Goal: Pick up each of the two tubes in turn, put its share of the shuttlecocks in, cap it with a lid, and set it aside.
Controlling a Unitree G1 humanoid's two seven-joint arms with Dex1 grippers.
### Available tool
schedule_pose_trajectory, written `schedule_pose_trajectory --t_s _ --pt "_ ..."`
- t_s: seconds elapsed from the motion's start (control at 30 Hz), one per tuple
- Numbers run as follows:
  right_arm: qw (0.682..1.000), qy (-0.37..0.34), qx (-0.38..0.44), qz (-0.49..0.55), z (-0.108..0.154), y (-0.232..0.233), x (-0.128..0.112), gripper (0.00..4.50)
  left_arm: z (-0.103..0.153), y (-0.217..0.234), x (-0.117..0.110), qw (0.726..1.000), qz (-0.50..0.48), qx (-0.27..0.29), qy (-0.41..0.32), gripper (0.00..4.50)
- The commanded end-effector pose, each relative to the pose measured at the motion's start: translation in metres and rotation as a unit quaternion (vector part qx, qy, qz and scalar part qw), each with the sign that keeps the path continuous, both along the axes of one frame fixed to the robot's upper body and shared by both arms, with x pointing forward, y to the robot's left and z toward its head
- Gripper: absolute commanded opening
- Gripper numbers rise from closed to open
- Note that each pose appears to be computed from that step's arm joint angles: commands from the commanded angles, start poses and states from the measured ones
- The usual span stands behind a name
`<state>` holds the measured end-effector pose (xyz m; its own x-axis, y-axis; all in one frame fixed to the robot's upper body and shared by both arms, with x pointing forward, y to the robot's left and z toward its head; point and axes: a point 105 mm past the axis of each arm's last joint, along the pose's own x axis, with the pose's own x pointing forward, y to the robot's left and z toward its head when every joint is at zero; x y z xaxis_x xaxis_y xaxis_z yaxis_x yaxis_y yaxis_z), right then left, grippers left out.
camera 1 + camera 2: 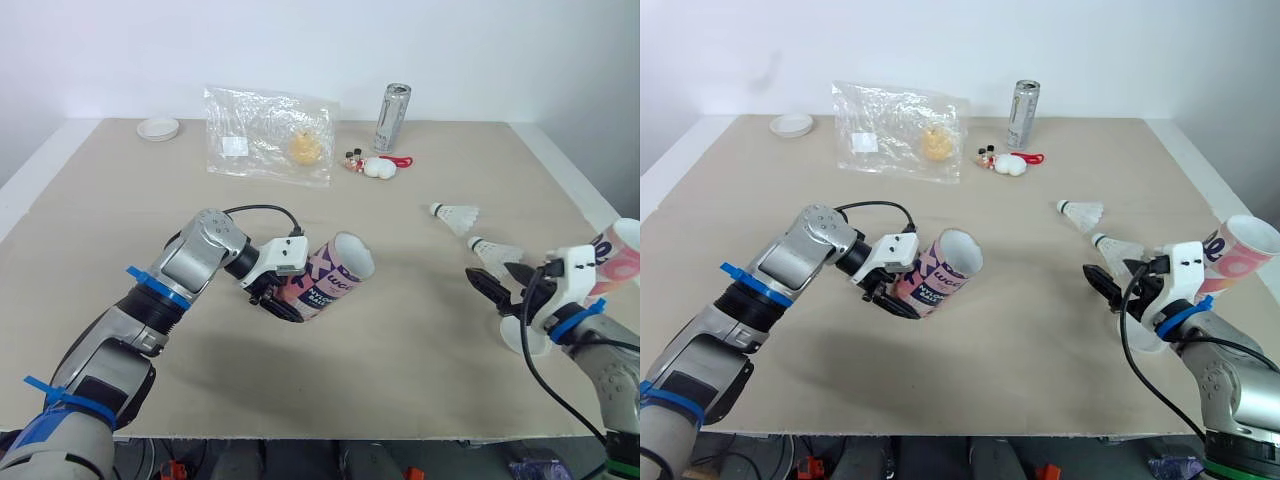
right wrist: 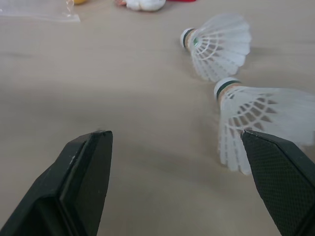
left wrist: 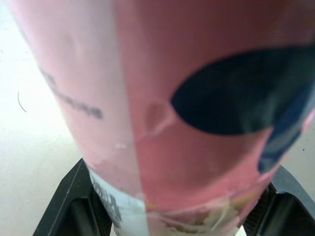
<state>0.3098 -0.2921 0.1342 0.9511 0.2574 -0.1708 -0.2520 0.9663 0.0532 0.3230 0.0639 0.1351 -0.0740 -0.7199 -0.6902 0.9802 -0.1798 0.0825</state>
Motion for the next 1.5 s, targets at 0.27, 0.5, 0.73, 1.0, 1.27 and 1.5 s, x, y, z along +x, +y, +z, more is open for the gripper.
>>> schedule_pose_trajectory --t_s 0.27,0.5,0.73,1.0,1.27,1.5 --pt "1.0 -0.021 -0.018 -0.001 0.007 -0.003 0.022 4.46 0.009 0.003 0.002 1.0 0.006 -0.004 -0.017 2.75" --pt "0.999 -0.001 -0.041 -0.023 0.0 -0.009 0.042 4.46 0.01 0.004 0.003 1.0 0.009 -0.004 -0.02 2.75" --pt "0.999 -0.006 -0.044 -0.031 0.002 -0.012 0.053 3.63 0.009 0.007 0.003 1.0 0.015 -0.002 -0.02 2.75" --pt "0.998 -0.013 -0.046 -0.044 0.005 -0.017 0.054 0.07 0.008 0.007 0.002 1.0 0.017 -0.002 -0.018 2.75" --pt "0.996 -0.051 -0.074 -0.007 0.046 -0.001 0.037 0.07 0.008 0.007 0.004 1.0 0.015 0.0 -0.018 2.75" --pt "0.936 -0.155 -0.199 0.246 0.148 0.085 -0.001 0.07 0.006 0.007 0.005 1.0 0.009 0.004 -0.013 2.75"
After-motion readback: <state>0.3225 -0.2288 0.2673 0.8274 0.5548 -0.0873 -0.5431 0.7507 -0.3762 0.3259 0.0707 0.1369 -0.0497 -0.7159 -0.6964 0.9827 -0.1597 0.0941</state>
